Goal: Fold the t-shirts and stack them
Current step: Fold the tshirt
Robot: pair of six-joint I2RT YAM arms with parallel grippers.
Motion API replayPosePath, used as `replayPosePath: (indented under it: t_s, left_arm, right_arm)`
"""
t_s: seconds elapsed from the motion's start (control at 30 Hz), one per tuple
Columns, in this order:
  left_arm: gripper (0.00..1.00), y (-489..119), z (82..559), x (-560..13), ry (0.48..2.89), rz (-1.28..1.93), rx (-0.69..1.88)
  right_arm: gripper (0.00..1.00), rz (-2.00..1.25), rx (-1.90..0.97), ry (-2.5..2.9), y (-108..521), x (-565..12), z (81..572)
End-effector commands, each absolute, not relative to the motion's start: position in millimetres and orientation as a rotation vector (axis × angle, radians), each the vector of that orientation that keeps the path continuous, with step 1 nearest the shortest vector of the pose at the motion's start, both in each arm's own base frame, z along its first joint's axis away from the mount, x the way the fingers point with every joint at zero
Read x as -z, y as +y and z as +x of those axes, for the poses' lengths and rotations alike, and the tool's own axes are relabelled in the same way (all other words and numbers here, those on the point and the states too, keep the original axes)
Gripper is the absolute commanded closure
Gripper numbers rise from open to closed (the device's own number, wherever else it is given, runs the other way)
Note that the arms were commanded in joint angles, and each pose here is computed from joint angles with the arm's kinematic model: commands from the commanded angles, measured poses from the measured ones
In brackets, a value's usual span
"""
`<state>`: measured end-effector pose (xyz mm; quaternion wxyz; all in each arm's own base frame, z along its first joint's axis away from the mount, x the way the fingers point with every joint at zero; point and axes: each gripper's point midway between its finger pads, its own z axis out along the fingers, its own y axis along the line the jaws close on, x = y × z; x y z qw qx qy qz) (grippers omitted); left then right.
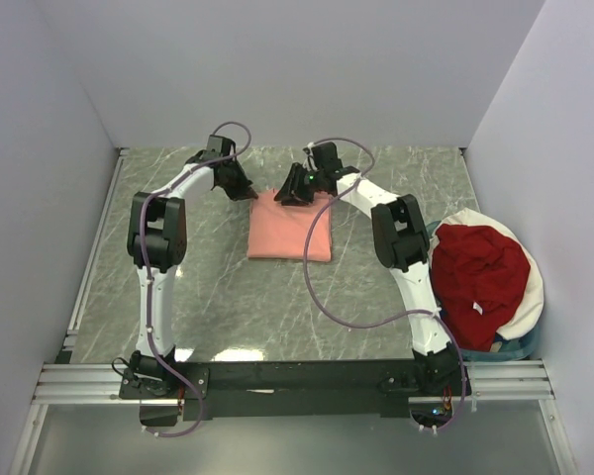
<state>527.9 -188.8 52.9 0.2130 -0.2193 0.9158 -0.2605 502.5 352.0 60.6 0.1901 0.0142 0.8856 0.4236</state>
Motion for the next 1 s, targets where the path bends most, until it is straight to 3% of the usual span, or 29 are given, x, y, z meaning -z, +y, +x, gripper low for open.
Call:
replayPosePath:
  t_s: [0.0,0.13,0.37,0.57,0.97]
  left_arm:
    - [0.93,-189,537,-99,2.456,-0.529,0.761]
    - [0.87,-185,526,-133,2.393,-0.529,0.769]
    - [0.87,-204,473,-140,2.371,-0.530,0.843]
    - [0.93,-216,412,-84,2.467,-0.592,0.847]
    - [0.99,-200,363,-26,2.568,-0.678,0.721]
  right_arm:
    - [0.58,0.067,-1.257,2.419,346,-79,522]
    - [0.58,0.095,-1.314,2.407,341,-81,525]
    - [0.59,0.108,-1.385,2.376,336,-90,525]
    - [0.59,0.106,-1.428,2.364,331,-89,522]
    - [0.59,0.084,-1.419,2.385,308,-70,523]
